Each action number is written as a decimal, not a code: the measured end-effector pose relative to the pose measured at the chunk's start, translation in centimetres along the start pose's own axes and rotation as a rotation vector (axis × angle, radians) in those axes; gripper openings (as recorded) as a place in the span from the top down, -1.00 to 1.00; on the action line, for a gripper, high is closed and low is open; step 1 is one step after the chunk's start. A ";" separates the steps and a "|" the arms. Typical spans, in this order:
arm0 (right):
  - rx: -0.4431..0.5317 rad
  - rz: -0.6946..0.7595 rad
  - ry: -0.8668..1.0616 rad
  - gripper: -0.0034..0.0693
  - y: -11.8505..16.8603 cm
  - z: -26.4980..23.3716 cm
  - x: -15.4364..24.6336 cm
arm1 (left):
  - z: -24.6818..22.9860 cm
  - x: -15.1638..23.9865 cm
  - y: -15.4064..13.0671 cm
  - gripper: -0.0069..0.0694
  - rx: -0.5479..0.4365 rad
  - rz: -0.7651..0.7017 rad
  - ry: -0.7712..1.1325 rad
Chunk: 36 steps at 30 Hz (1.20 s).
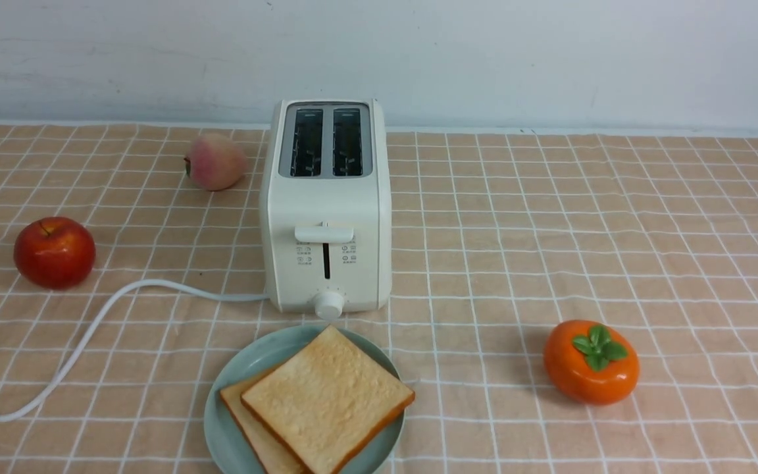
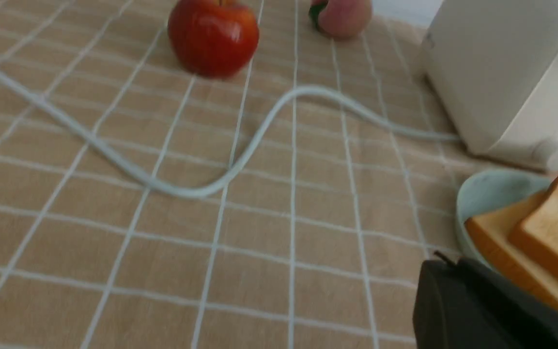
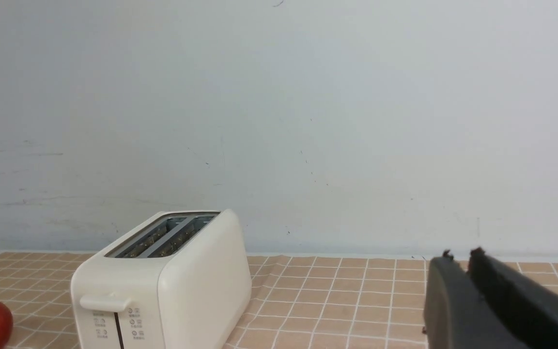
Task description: Take toasted bread from bread machine on light coffee tablecloth place on plate.
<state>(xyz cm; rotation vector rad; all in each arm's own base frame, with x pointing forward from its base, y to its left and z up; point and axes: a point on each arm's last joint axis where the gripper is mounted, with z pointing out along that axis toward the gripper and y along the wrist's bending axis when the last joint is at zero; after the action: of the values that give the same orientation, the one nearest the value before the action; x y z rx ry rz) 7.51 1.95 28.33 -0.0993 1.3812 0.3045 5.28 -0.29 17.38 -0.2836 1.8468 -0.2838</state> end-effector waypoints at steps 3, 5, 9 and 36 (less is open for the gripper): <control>0.000 -0.001 0.001 0.74 0.0 0.0 0.0 | 0.1 0.5 0.2 0.78 -0.011 -0.003 0.035; 0.000 -0.001 0.001 0.74 0.0 0.0 0.0 | 0.1 0.5 0.2 0.78 -0.012 -0.004 0.034; 0.001 -0.001 0.001 0.71 0.0 0.0 0.0 | 0.1 0.5 0.2 0.77 -0.014 -0.005 0.034; 0.057 -0.016 0.146 0.69 -0.5 -0.9 1.7 | 0.1 0.5 0.2 0.69 -0.013 -0.007 0.034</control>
<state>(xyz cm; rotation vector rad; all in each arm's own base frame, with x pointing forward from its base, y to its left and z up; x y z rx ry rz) 7.04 1.52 26.48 -0.0867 1.5319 0.2481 5.21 -0.30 16.84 -0.2962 1.8822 -0.2833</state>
